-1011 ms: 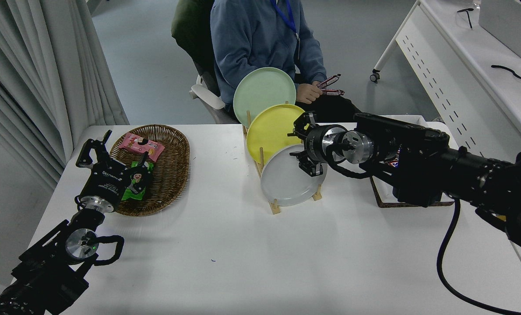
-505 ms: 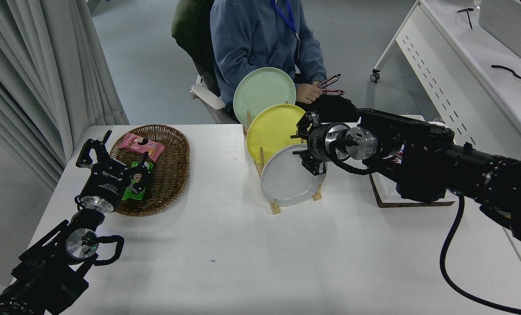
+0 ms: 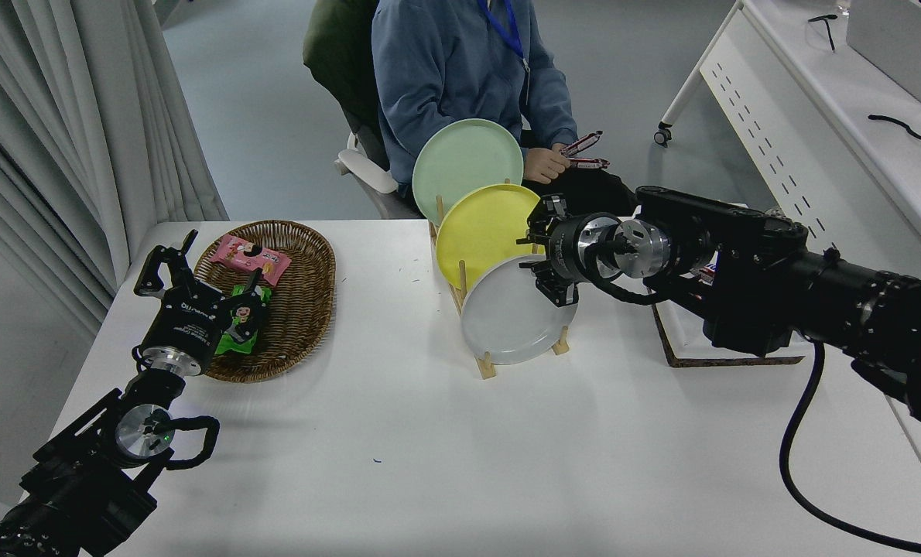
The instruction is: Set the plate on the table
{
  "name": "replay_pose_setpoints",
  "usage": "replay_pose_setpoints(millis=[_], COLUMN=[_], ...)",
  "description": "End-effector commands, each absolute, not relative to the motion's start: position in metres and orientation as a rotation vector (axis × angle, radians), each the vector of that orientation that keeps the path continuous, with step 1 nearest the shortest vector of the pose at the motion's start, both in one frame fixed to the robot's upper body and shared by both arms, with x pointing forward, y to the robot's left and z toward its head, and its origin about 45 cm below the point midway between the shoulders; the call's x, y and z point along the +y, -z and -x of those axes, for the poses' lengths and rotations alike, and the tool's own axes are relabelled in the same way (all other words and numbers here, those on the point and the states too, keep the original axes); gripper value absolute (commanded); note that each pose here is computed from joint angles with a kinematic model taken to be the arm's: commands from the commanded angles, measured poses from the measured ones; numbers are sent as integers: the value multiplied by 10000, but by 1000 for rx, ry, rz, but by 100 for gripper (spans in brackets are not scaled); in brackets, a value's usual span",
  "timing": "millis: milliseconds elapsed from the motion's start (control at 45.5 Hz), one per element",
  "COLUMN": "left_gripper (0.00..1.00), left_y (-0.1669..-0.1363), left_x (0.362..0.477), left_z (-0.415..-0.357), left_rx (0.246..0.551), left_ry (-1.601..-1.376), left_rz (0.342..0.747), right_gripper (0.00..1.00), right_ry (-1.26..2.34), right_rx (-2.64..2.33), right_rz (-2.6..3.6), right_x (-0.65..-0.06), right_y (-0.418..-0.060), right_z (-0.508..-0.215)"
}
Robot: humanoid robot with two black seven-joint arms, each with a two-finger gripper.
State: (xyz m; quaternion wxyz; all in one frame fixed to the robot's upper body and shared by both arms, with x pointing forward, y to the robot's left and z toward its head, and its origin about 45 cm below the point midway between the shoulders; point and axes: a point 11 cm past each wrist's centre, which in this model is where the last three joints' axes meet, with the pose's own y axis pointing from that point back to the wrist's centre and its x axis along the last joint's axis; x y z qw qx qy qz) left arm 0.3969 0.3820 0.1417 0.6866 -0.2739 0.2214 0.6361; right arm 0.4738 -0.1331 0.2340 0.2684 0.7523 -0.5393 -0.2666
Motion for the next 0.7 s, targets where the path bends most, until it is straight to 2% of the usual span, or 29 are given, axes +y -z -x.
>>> replay_pose_setpoints(millis=[0, 681], left_gripper=[100, 100], left_y=[-1417, -1414], left_x=[3820, 3823], left_z=[-3970, -3968], left_rx=[496, 496], left_ry=[-1424, -1426], left_rz=[613, 613], right_gripper=[24, 17], right_ry=[720, 714], right_rx=[-1454, -1457], right_rz=[-2028, -2029], right_x=[-1335, -1336], right_y=[-2336, -2351], right_z=[-4737, -4746])
